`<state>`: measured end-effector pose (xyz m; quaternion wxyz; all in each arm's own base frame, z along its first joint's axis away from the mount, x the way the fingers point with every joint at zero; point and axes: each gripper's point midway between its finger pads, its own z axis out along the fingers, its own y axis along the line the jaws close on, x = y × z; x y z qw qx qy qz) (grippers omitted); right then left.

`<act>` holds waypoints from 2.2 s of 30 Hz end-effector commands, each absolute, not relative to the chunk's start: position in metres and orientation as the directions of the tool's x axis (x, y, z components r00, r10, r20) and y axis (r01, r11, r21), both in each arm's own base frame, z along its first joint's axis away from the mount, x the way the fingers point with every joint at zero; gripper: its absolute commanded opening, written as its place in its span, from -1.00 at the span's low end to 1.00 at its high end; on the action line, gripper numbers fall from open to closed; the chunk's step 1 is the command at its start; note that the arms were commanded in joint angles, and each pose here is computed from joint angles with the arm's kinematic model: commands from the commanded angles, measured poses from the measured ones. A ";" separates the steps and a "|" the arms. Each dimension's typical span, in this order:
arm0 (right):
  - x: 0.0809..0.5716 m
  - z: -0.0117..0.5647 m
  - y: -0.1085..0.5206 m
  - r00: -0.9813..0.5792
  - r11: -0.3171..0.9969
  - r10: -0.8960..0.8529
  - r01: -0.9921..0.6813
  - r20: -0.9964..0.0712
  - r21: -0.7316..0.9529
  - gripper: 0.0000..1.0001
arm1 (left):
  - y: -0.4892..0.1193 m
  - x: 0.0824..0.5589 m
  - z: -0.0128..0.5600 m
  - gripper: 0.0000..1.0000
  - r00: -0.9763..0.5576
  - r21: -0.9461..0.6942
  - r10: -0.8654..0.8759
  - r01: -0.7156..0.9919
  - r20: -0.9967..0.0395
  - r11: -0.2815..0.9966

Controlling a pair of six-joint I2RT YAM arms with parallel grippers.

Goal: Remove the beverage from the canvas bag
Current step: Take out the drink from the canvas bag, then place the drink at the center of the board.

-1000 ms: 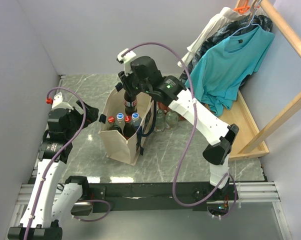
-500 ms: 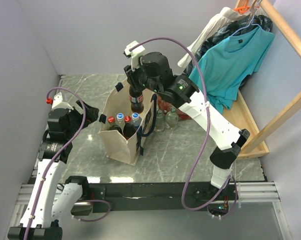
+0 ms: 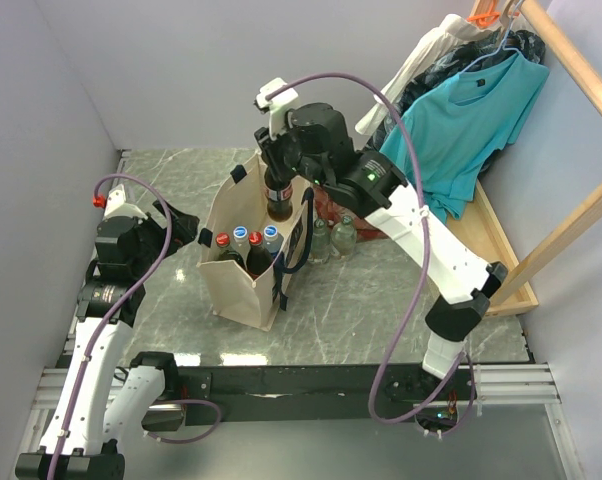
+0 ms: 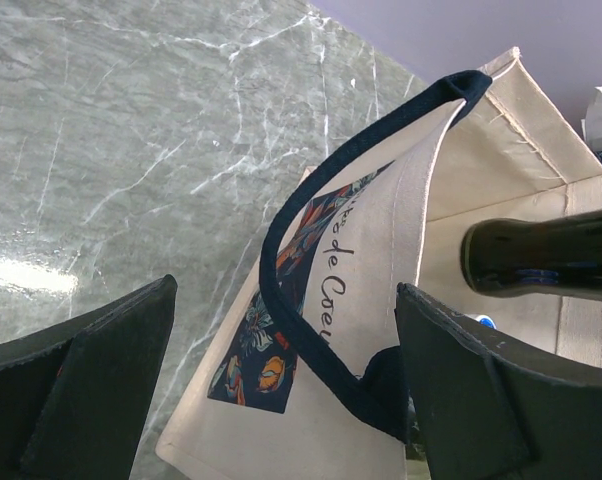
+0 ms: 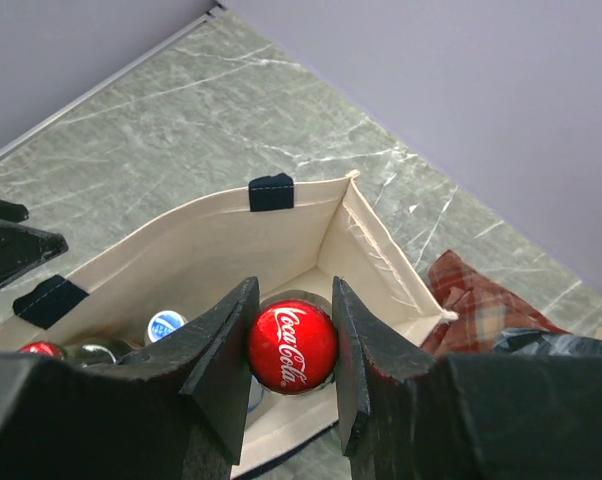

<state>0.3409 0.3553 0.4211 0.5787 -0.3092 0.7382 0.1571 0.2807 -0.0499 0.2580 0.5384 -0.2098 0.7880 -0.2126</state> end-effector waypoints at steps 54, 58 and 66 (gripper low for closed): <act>0.271 0.515 0.206 0.081 0.917 0.068 -0.398 -0.994 0.030 -1.00 | -0.061 0.290 0.263 0.93 -0.328 -0.612 -0.593 -0.052 -0.736 0.789; 0.268 0.500 0.206 0.058 0.914 0.073 -0.404 -0.996 0.044 -1.00 | -0.060 0.289 0.261 0.93 -0.330 -0.607 -0.589 -0.058 -0.737 0.792; 0.269 0.458 0.216 -0.021 0.904 0.076 -0.420 -0.997 0.078 -1.00 | -0.058 0.290 0.261 0.93 -0.328 -0.606 -0.591 -0.068 -0.737 0.793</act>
